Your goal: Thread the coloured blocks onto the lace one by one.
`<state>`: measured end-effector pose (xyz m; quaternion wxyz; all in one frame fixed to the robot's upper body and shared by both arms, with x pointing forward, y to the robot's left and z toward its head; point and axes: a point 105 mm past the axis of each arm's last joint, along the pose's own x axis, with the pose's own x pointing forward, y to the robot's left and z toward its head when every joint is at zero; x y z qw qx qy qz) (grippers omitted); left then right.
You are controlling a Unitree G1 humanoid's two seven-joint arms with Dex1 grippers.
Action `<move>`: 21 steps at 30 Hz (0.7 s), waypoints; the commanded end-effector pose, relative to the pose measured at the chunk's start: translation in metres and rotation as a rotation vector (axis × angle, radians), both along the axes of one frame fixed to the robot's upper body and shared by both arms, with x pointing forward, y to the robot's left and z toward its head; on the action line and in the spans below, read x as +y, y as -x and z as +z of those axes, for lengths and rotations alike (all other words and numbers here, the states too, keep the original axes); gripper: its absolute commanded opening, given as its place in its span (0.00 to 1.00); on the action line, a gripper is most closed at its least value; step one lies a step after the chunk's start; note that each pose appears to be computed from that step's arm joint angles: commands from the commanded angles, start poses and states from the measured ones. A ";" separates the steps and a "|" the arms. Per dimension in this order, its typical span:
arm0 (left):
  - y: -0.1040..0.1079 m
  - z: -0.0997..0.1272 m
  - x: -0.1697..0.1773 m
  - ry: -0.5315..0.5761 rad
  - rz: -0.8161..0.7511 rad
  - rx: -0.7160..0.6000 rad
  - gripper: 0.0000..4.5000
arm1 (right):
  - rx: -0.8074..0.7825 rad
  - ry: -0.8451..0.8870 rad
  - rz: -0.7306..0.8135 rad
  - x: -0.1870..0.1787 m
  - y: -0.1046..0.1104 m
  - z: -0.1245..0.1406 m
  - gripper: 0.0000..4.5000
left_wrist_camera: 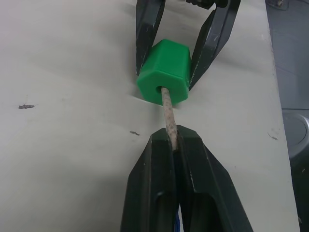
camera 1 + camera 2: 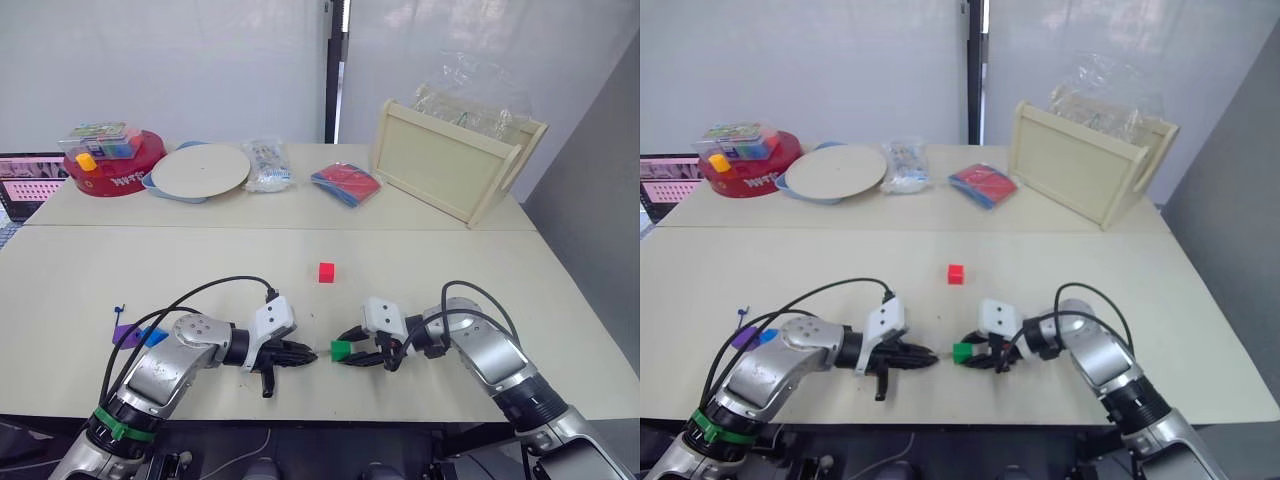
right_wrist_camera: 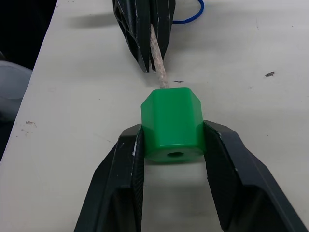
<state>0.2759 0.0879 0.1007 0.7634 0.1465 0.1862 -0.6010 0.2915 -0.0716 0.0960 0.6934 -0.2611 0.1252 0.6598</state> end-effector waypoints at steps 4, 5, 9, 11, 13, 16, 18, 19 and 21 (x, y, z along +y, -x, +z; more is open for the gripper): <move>0.005 0.006 -0.035 0.036 -0.122 -0.049 0.00 | 0.044 0.047 -0.005 -0.001 0.007 -0.014 0.28; 0.005 0.005 -0.037 0.037 -0.131 -0.050 0.00 | 0.045 0.049 -0.003 -0.001 0.007 -0.014 0.28; 0.001 0.004 -0.058 0.051 -0.168 -0.055 0.00 | 0.050 0.050 0.003 0.002 0.010 -0.015 0.28; -0.001 0.008 -0.065 0.068 -0.178 -0.067 0.00 | 0.053 0.050 0.006 0.003 0.012 -0.015 0.28; 0.000 0.014 -0.070 0.082 -0.193 -0.072 0.00 | 0.055 0.049 0.006 0.004 0.013 -0.015 0.28; 0.002 0.016 -0.071 0.078 -0.209 -0.072 0.00 | 0.056 0.049 0.004 0.005 0.014 -0.016 0.28; 0.000 0.012 -0.057 0.046 -0.191 -0.059 0.00 | 0.054 0.054 -0.013 0.004 0.012 -0.018 0.28; 0.001 0.011 -0.048 0.024 -0.184 -0.048 0.07 | 0.052 0.058 -0.025 0.003 0.011 -0.019 0.28; -0.002 0.010 -0.033 -0.018 -0.158 -0.065 0.20 | 0.054 0.069 -0.042 0.001 0.010 -0.022 0.28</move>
